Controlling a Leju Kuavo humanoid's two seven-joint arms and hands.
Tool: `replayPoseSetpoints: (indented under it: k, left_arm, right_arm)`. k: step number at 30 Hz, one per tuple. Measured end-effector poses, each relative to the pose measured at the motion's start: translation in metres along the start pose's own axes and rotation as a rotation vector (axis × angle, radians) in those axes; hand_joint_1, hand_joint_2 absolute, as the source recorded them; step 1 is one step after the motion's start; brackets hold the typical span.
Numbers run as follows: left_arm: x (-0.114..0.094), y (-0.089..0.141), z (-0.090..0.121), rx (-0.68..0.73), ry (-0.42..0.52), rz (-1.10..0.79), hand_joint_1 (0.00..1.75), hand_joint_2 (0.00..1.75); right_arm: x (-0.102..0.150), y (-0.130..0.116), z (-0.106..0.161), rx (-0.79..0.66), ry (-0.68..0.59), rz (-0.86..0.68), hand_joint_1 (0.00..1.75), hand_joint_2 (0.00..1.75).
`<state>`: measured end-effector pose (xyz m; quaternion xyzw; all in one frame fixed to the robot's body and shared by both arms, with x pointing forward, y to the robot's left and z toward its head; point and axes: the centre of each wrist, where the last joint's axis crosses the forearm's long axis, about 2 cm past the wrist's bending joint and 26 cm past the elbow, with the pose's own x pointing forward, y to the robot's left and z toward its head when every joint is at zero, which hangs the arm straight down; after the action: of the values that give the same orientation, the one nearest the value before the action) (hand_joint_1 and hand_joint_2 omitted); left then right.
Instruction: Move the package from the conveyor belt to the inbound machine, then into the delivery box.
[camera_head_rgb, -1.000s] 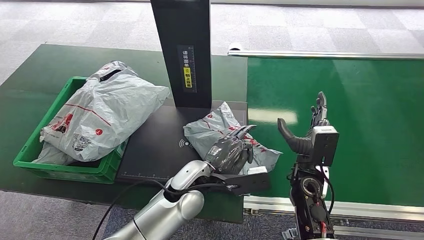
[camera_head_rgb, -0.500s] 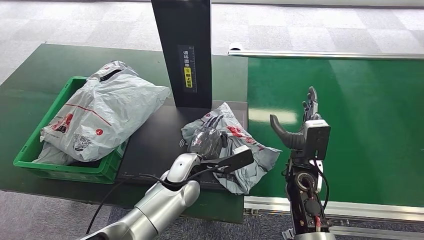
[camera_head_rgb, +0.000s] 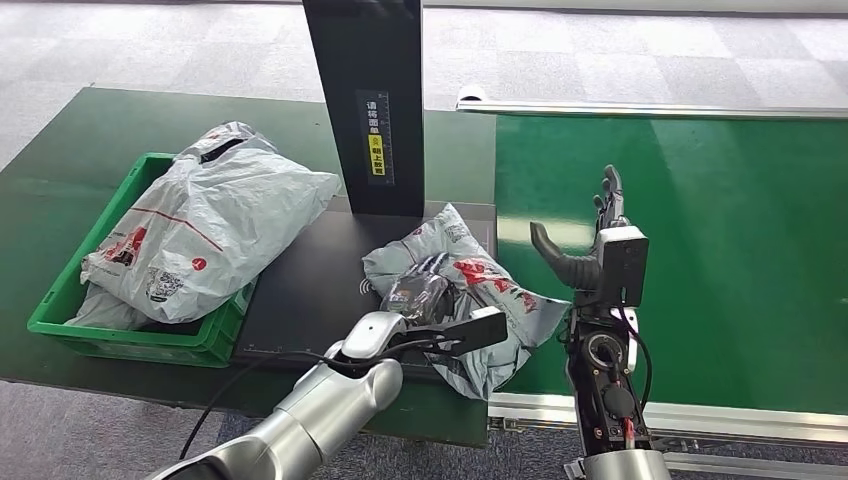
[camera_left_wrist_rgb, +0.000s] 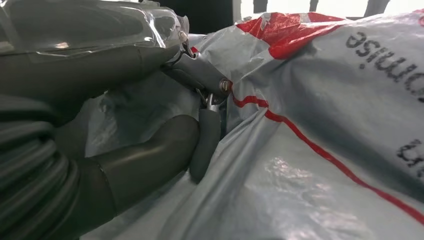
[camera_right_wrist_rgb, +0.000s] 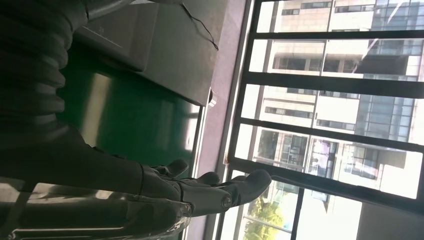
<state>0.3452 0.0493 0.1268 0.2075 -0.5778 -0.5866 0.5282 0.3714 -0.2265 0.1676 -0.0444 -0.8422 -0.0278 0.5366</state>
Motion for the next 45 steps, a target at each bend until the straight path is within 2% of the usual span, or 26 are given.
replayPoseSetpoints:
  k: [4, 13, 27, 30, 34, 39, 45]
  left_arm:
    - [0.003, 0.001, -0.001, -0.045, -0.034, 0.004, 1.75, 1.75]
    - [0.006, 0.006, -0.003, -0.038, -0.065, 0.010, 1.75, 1.75]
    - [-0.001, 0.004, -0.001, 0.082, -0.085, 0.117, 1.75, 1.75]
    - [-0.002, 0.003, 0.001, 0.187, -0.110, 0.176, 1.75, 1.75]
    - [-0.006, 0.010, 0.006, 0.445, -0.171, 0.287, 1.75, 1.75]
    - [-0.013, 0.032, 0.016, 0.786, -0.250, 0.397, 1.75, 1.75]
    - [-0.024, 0.060, 0.031, 1.040, -0.344, 0.405, 1.75, 1.75]
  right_arm:
    - [0.000, 0.000, 0.000, 0.002, 0.003, 0.002, 0.00, 1.75]
    - [-0.001, 0.001, 0.001, 0.004, 0.010, 0.009, 0.00, 1.75]
    - [0.000, 0.003, 0.001, 0.021, 0.011, 0.014, 0.00, 1.75]
    - [0.000, 0.003, 0.001, 0.024, 0.010, 0.017, 0.00, 1.75]
    - [0.000, 0.004, 0.002, 0.024, 0.008, 0.018, 0.00, 1.75]
    - [0.001, 0.004, 0.002, 0.015, 0.000, 0.016, 0.00, 1.75]
    - [0.001, 0.004, 0.003, 0.005, -0.013, 0.009, 0.00, 1.75]
